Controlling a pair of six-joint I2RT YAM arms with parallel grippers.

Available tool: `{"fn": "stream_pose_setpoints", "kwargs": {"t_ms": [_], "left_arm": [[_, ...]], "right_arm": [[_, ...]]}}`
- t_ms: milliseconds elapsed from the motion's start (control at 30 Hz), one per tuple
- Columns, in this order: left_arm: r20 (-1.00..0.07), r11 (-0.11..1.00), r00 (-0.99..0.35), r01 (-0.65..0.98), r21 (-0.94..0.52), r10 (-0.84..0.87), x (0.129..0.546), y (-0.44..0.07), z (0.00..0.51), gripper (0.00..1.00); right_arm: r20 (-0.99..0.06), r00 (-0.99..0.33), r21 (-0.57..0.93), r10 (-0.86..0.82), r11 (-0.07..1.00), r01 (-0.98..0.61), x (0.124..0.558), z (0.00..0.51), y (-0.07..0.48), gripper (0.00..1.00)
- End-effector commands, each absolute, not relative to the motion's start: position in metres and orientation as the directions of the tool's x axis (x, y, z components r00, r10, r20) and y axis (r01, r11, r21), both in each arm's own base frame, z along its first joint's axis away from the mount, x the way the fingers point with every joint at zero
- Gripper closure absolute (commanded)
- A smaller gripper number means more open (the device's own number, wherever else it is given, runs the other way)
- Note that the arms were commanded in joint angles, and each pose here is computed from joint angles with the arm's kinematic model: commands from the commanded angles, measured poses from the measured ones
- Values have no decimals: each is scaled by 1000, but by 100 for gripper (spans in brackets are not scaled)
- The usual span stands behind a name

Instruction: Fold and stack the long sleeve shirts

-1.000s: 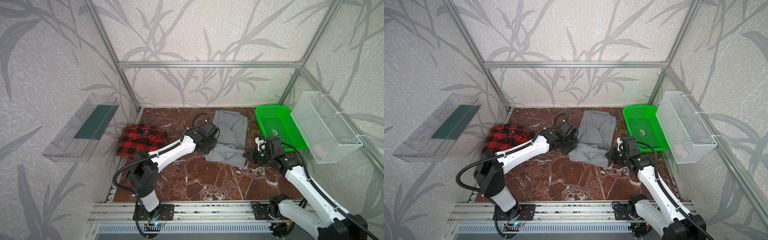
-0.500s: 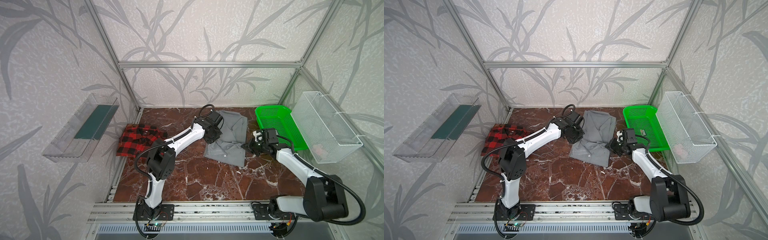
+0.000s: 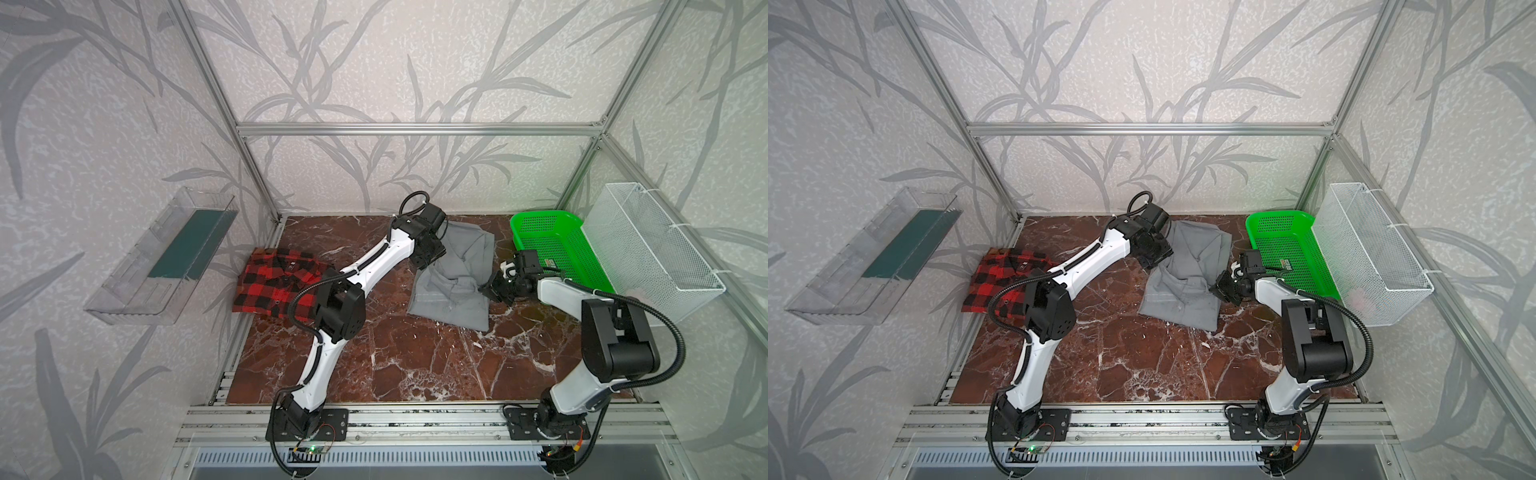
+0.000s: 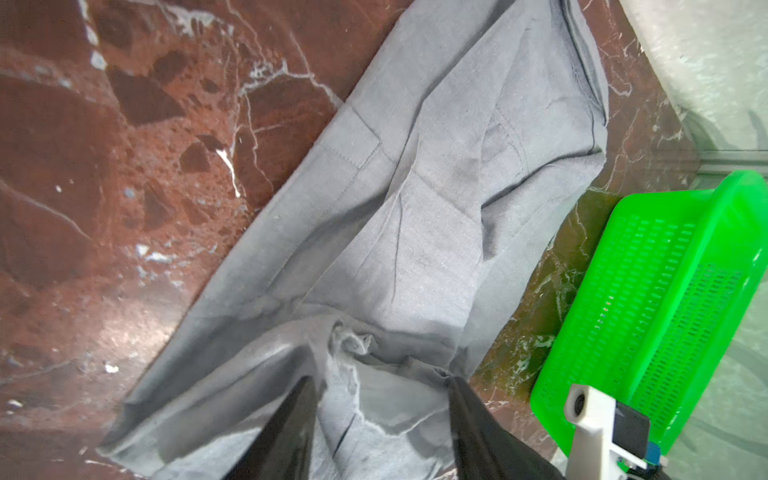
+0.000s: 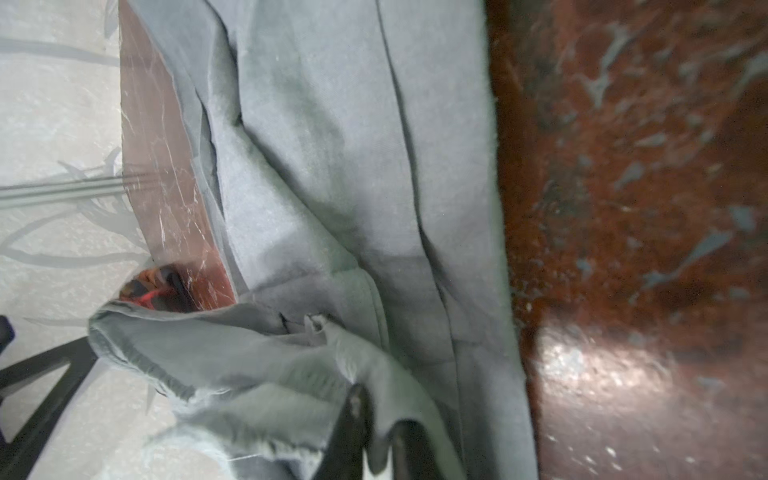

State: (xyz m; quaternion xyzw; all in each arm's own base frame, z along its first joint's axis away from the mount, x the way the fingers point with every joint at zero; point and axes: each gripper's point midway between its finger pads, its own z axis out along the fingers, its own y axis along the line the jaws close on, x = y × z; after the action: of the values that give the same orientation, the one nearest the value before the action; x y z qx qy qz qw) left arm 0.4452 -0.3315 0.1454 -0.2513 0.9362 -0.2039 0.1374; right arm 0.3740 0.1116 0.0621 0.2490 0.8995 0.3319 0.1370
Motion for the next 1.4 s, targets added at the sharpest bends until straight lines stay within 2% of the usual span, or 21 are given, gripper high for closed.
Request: {"fn": "stream_pose_setpoints", "kwargs": {"t_ms": [0, 200, 233, 333, 467, 600, 867, 967, 1133, 1367], "left_arm": [[-155, 817, -846, -420, -395, -510, 442, -317, 152, 39], [-240, 872, -859, -370, -320, -453, 435, -286, 169, 34], [-254, 882, -862, -360, -305, -439, 431, -281, 170, 30], [-254, 901, -878, -336, -275, -405, 413, -269, 159, 30], [-263, 908, -881, -325, -265, -392, 392, -249, 150, 30], [-260, 892, -895, -253, -375, -363, 376, -256, 138, 30], [-194, 873, -942, -158, -462, -274, 355, -290, 96, 27], [-216, 872, -945, -119, -474, -246, 354, -304, 90, 25], [-176, 871, -955, -132, -473, -241, 348, -312, 65, 25], [-162, 871, -957, -138, -471, -239, 350, -318, 52, 30]], "right_arm": [[-166, -833, 625, 527, 710, 325, 389, 78, 101, 74], [-266, -818, 575, 511, 765, 291, 386, 110, 87, 56], [-274, -818, 583, 506, 764, 277, 384, 117, 89, 55], [-298, -816, 595, 496, 765, 247, 378, 134, 94, 52], [-404, -847, 640, 344, 769, 7, 363, 166, 138, 48], [-500, -852, 572, 152, 797, -193, 339, 166, 185, 46], [-415, -904, 557, 103, 814, -163, 333, 120, 193, 46], [-412, -906, 535, 96, 830, -155, 333, 115, 188, 46], [-408, -908, 504, 93, 853, -139, 331, 107, 180, 46], [-380, -916, 523, 127, 846, -100, 326, 96, 172, 46]]}}
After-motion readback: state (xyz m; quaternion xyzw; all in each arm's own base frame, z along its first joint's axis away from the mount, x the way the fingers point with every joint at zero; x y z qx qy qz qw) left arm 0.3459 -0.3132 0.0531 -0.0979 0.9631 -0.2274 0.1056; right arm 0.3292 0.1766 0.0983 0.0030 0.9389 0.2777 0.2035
